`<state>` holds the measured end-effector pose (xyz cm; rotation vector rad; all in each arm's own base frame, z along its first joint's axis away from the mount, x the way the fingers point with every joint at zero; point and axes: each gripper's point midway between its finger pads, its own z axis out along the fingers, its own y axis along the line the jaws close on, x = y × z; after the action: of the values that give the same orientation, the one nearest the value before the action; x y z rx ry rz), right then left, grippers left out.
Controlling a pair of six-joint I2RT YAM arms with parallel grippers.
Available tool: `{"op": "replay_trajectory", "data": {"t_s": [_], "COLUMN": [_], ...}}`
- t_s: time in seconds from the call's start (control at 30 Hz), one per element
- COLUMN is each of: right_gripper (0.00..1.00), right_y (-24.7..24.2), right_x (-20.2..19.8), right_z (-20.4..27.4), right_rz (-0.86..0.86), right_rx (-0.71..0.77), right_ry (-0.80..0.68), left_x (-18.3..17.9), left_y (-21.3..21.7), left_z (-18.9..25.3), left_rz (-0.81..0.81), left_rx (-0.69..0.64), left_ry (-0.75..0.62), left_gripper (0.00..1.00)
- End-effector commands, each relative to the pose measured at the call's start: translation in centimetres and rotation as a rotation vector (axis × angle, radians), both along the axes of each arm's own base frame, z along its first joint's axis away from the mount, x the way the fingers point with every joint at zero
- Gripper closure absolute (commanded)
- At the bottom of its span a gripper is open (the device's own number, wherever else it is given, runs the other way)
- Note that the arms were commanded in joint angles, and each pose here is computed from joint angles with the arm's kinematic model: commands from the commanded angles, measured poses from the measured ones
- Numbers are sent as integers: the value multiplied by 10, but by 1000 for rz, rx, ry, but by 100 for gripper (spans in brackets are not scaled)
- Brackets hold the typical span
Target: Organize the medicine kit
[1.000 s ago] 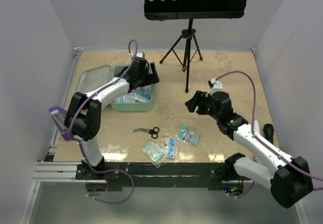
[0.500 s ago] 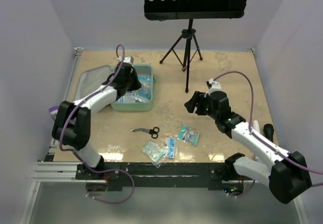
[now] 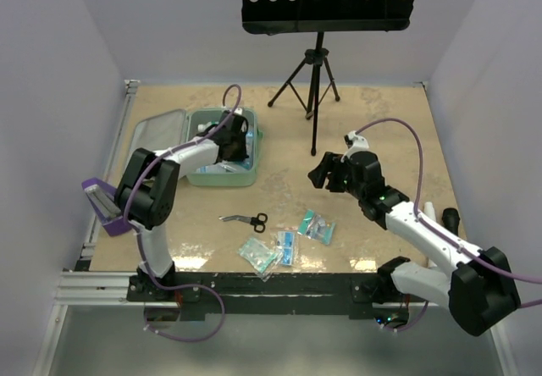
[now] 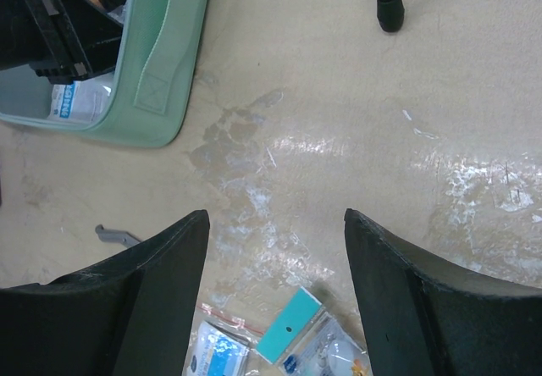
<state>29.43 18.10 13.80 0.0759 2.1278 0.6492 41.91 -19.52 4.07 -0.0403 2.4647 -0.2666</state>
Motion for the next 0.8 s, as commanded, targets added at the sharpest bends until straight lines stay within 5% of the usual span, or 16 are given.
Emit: {"op": "replay_trajectory", "data": {"t_s": [0.0, 0.53, 0.67, 0.77], "right_gripper": [30, 30, 30, 30], "right_y": [8, 6, 6, 7], "right_x": [11, 11, 14, 16], "right_z": [24, 21, 23, 23], "right_rz": [10, 9, 6, 3], "right_rx": [34, 16, 12, 19], "right_ry": [-61, -52, -58, -63], "left_x": [14, 63, 66, 63], "left_y": [10, 1, 6, 13], "left_z": [-2, -4, 37, 76], "left_rz": [29, 38, 50, 62], "left_rx": [62, 48, 24, 21], "left_ry": [-11, -47, -140, -220], "left_gripper": [100, 100, 100, 86]}}
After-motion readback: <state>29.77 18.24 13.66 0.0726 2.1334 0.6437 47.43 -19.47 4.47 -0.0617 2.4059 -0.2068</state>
